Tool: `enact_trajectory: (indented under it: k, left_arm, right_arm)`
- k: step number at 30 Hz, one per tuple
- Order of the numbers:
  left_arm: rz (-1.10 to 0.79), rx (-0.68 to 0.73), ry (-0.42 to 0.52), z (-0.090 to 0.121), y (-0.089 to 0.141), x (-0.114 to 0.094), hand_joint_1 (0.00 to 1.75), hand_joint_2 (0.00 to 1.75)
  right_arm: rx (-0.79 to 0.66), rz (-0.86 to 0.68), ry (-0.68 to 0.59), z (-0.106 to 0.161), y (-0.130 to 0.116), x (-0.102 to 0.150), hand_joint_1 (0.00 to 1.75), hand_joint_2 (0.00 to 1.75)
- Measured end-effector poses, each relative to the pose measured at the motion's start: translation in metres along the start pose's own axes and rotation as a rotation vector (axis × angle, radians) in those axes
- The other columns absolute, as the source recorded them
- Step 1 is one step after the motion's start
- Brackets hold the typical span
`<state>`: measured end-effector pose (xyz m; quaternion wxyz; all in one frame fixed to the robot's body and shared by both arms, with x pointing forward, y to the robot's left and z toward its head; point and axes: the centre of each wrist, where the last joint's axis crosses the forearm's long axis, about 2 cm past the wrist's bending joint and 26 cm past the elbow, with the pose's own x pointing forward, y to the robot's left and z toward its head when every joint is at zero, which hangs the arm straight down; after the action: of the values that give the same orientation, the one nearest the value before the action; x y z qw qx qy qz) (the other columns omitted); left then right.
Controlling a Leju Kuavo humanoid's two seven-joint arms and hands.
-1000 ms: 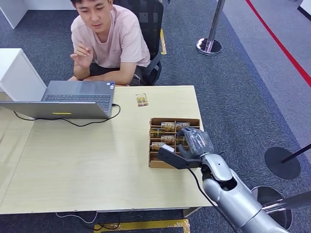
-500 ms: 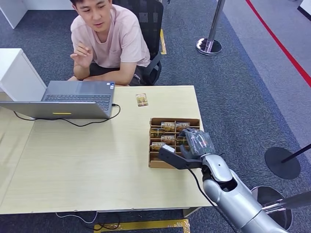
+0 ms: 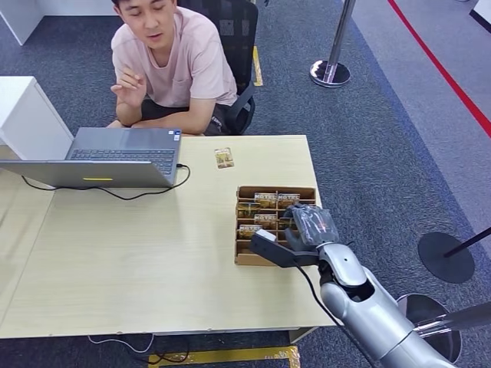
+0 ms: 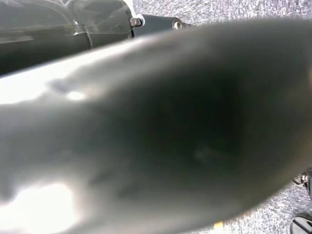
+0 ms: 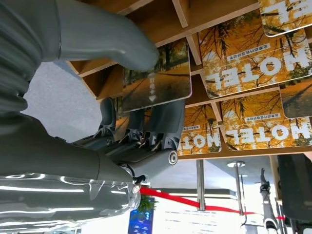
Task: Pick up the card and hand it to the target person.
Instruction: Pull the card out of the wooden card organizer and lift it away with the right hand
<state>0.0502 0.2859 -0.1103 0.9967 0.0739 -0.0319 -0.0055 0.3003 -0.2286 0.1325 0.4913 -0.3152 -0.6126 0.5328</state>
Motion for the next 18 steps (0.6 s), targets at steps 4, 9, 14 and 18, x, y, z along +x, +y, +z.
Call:
enact_trajectory:
  k: [4, 9, 14, 18]
  left_arm:
    - [0.003, -0.001, -0.011, 0.0, 0.0, -0.0001, 0.0, 1.75]
    - [0.005, -0.001, -0.017, 0.0, 0.0, -0.0002, 0.0, 1.75]
    - [0.004, 0.0, -0.02, 0.0, 0.0, -0.0003, 0.0, 1.75]
    - [-0.001, 0.011, -0.036, 0.0, 0.0002, -0.0006, 0.0, 1.75]
  right_arm:
    - [-0.001, 0.002, 0.0, -0.0008, -0.0007, -0.0003, 1.36, 1.75]
    - [-0.003, 0.004, -0.003, -0.0018, -0.0019, 0.0, 1.39, 1.75]
    - [-0.001, 0.004, -0.006, -0.0018, -0.0016, 0.0005, 1.38, 1.75]
    - [0.001, 0.005, -0.01, -0.0017, -0.001, 0.0014, 1.38, 1.75]
